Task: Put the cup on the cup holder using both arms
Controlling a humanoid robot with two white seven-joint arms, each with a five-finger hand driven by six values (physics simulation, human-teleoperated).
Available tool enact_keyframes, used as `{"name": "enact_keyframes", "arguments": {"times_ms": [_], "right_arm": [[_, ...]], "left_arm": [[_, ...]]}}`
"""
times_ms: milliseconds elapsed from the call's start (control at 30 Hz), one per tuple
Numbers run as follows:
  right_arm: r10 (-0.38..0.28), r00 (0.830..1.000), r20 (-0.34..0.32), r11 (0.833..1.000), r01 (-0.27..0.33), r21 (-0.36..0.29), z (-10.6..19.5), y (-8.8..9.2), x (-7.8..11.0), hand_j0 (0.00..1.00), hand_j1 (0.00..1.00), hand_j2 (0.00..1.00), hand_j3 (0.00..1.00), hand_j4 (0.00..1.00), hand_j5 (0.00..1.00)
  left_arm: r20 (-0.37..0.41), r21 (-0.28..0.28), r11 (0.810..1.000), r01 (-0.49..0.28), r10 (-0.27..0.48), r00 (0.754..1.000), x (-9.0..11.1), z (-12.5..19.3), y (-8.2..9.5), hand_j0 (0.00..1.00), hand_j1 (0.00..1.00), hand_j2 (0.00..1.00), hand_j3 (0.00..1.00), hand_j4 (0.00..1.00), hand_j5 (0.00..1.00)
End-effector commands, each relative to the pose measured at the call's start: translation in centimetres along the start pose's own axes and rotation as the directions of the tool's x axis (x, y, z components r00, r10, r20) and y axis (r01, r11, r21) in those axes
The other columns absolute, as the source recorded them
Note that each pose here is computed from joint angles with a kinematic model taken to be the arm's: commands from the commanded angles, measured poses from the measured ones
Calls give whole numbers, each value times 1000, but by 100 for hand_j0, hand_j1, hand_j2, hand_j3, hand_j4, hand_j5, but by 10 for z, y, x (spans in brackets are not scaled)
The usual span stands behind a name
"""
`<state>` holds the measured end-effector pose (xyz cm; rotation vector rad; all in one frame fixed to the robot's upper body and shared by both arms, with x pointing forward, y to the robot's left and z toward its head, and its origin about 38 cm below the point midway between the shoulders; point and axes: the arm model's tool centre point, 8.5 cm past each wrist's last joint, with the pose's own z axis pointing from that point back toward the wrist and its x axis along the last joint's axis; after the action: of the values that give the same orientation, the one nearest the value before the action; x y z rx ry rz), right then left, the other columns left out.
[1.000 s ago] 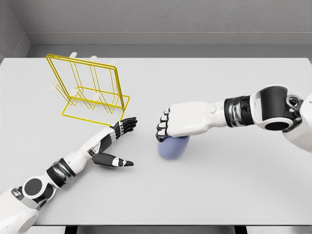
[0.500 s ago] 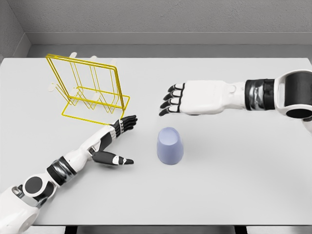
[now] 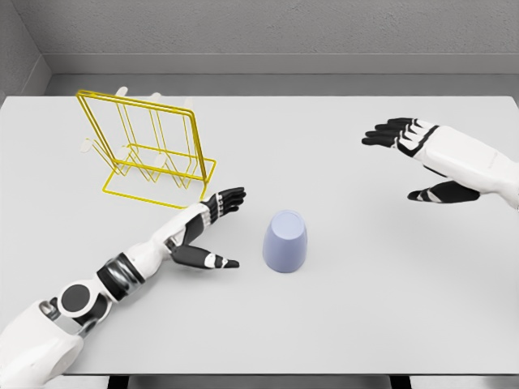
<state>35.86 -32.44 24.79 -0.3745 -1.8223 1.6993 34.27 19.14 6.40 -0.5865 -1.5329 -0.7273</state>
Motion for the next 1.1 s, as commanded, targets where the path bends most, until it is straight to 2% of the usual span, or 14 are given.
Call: {"name": "enact_keyframes", "arguments": {"times_ms": [0,233,300,533,767,867,1067], "right_arm": [[-43,999,2,997,43,-56,-5,4,-1,100,100,100,100,100,100],[-69,998,-1,995,69,-69,-6,10,-4,100,100,100,100,100,100],[-72,997,-1,995,72,-71,-7,10,-4,100,100,100,100,100,100],[-89,996,-5,994,88,-67,-6,17,-4,100,100,100,100,100,100],[-103,994,-17,993,102,-65,-4,21,-8,100,100,100,100,100,100],[-101,994,-45,992,97,-82,7,18,-12,100,100,100,100,100,100],[-102,994,-45,992,98,-84,7,18,-12,100,100,100,100,100,100]], "left_arm": [[-6,-12,1000,-22,22,1000,-2,-6,-9,100,100,100,100,100,100],[24,-46,998,-38,39,999,4,-24,-22,100,100,100,100,100,100],[-4,-53,998,-45,45,999,3,-28,-23,100,100,100,100,100,100],[-2,-82,995,-60,60,998,9,-49,-35,100,100,100,100,100,100],[-14,-97,993,-74,73,997,7,-54,-43,100,100,100,100,100,100],[-16,-99,992,-78,77,997,8,-57,-45,100,100,100,100,100,100],[-12,-102,991,-86,85,996,8,-60,-48,100,100,100,100,100,100]]}}
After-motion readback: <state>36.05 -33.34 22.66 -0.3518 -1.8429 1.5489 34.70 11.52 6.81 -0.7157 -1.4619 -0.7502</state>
